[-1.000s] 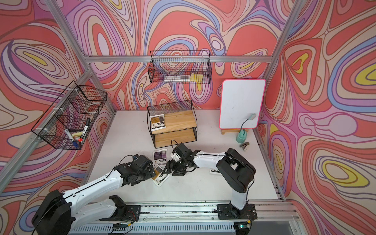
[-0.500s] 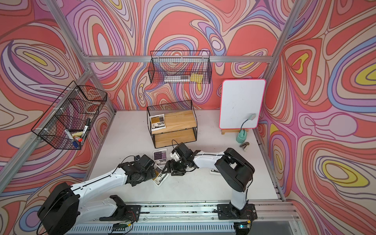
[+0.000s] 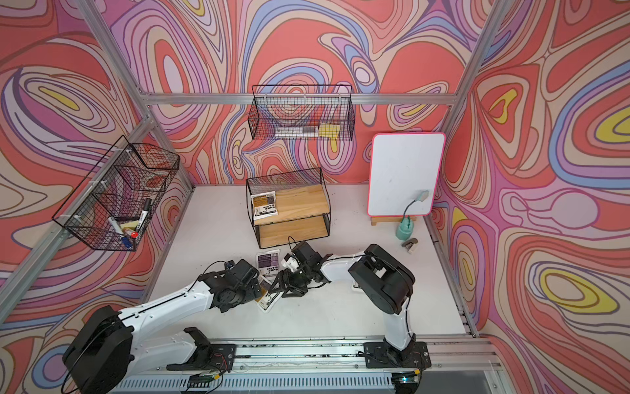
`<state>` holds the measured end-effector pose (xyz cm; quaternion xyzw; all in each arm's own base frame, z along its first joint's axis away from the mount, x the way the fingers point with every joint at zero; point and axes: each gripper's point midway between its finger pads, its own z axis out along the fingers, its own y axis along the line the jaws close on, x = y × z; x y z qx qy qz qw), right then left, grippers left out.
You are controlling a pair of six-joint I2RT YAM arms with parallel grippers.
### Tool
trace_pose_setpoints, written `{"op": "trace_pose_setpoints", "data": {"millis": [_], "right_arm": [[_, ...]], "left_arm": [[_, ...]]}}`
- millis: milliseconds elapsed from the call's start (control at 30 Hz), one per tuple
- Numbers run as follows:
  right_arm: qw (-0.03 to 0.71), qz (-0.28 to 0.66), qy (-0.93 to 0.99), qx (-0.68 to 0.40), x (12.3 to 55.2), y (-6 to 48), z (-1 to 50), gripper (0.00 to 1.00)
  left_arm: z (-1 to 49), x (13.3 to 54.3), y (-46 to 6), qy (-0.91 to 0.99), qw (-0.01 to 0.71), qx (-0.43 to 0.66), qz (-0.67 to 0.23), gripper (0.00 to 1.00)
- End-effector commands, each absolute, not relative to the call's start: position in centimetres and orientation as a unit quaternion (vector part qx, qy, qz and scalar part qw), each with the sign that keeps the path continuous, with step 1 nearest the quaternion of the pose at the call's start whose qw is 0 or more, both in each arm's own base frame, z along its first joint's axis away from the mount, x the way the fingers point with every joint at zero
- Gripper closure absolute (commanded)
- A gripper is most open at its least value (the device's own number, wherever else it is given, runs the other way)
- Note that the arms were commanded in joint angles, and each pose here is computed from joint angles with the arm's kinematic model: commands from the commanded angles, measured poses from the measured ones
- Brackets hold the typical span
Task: Place the bagged coffee beans on the shelf by color
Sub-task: Pick up the bagged coffee beans at the center of the board.
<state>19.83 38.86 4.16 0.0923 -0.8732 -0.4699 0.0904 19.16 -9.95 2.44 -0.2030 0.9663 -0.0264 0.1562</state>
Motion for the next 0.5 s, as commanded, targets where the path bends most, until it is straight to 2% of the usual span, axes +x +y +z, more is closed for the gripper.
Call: {"op": "trace_pose_setpoints", "data": {"millis": [0, 467], "right_arm": [[0.098, -0.479, -0.868, 0.088, 20.16, 39.35, 3.64, 0.41], [0.097, -0.503, -0.855, 0.076, 20.86, 39.85, 4.08, 0.81]], "left_arm": [[2.0, 18.17, -9.02, 0.968, 0.143, -0.206, -0.008, 0.01], [2.24, 18.02, -9.09, 0.968, 0.144, -0.205, -0.015, 0.01]]}}
